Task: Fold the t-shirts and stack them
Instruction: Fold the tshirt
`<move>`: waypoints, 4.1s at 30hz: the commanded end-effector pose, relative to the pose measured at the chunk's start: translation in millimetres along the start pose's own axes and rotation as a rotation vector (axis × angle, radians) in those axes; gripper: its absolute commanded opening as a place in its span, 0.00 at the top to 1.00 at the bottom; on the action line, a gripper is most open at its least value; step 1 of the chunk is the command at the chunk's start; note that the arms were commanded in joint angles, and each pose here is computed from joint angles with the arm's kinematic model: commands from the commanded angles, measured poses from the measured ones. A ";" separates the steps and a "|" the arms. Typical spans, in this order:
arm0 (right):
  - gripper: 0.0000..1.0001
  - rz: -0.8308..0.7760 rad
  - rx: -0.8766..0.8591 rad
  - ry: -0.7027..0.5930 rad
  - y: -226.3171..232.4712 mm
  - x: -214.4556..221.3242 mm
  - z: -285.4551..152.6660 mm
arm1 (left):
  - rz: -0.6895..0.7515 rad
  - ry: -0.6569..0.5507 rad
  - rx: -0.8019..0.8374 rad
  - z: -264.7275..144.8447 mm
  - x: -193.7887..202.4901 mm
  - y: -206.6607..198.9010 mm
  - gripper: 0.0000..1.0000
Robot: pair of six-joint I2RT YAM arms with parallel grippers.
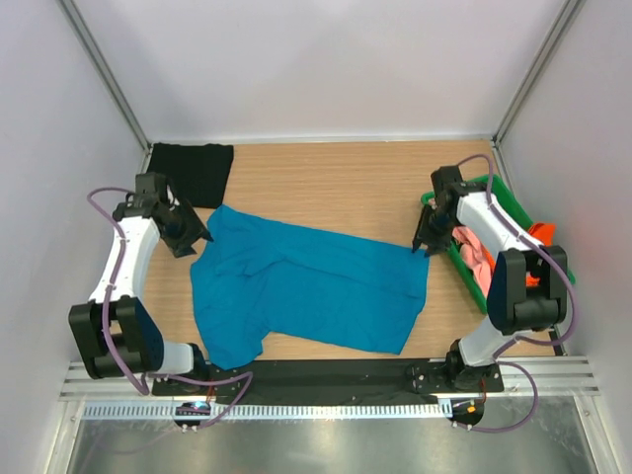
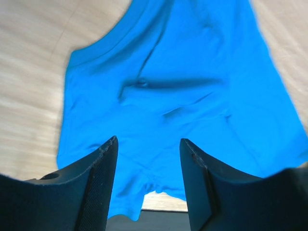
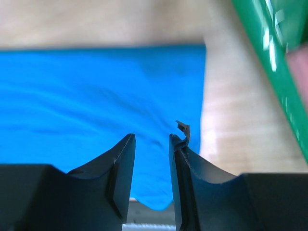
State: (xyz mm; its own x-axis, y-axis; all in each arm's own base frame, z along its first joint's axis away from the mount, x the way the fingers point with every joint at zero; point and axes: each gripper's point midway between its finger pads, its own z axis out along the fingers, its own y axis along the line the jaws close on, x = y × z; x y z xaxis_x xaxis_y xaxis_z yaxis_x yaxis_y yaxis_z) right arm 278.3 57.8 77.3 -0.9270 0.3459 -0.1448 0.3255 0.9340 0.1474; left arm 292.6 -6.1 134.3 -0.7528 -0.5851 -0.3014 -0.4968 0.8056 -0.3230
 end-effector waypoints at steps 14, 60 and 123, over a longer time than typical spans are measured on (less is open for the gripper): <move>0.61 0.129 0.057 -0.146 33.6 -68.3 51.6 | 0.005 0.038 0.240 102.4 -80.9 -108.9 0.65; 0.45 -0.147 -0.001 -0.349 114.9 -153.8 -33.1 | -0.157 -0.180 0.105 46.0 -113.7 -46.9 0.49; 0.42 -0.109 -0.542 -0.173 146.2 -6.4 -34.4 | 0.681 0.118 0.068 58.6 77.1 -135.7 0.52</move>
State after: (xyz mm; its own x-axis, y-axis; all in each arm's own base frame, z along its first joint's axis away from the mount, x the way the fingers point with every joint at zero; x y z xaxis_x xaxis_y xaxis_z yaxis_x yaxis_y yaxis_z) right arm 322.7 196.1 126.6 -0.8910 0.2785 -0.3586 0.0052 0.7960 0.6053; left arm 318.2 -164.7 78.5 -0.9529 0.0586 -0.2976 0.1073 0.9828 -0.1501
